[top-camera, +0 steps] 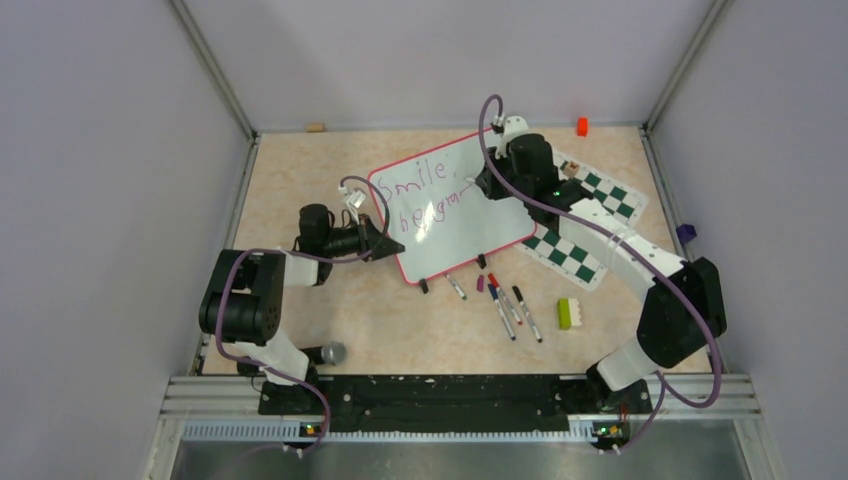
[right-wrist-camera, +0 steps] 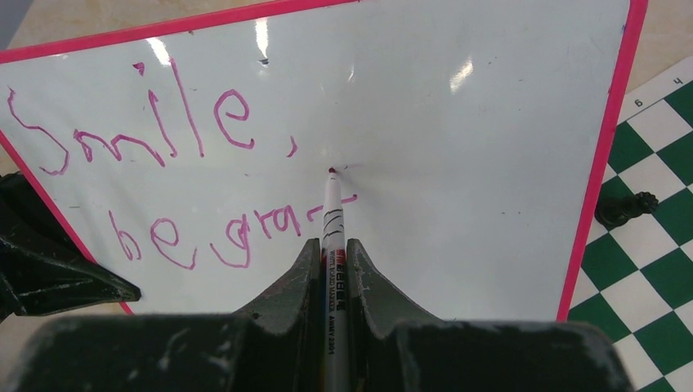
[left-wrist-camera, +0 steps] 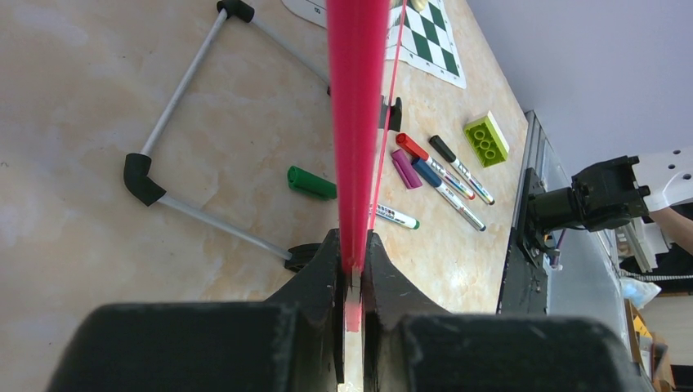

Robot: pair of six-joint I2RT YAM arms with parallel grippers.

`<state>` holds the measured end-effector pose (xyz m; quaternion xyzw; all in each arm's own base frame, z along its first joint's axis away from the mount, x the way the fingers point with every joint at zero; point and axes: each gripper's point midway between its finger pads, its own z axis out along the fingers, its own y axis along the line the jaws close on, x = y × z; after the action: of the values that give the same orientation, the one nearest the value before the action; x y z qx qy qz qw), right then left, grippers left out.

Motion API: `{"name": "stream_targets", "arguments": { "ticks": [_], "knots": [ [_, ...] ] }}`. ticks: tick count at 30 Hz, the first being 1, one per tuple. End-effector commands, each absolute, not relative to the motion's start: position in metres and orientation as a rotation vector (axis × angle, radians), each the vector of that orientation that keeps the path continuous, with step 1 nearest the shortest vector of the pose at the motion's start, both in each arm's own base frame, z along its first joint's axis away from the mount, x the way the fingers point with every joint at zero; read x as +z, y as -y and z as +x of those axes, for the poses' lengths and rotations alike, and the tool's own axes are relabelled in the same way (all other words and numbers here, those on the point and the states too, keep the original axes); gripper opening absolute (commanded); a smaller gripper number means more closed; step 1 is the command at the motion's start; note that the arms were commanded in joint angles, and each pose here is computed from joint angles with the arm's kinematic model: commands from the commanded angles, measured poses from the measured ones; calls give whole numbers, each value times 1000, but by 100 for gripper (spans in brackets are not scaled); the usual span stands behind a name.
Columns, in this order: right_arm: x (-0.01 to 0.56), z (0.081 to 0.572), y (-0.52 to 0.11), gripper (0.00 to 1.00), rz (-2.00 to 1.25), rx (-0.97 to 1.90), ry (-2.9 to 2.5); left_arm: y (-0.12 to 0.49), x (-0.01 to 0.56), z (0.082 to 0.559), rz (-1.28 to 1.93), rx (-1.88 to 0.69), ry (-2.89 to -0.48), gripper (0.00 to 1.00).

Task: Write a sentence on the whiteboard

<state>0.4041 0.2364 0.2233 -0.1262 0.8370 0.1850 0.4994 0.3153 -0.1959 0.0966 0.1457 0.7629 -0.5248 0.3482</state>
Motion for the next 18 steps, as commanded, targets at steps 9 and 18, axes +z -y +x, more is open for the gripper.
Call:
{"name": "stream_targets", "arguments": {
  "ticks": [9,18],
  "knots": [
    [223,398,-231,0,-307,448,-2026,192,60,307,250,-1338,-2148,0],
    [208,377,-226,0,-321,470,-2064,192,60,307,250,-1338,-2148,0]
  ]
}}
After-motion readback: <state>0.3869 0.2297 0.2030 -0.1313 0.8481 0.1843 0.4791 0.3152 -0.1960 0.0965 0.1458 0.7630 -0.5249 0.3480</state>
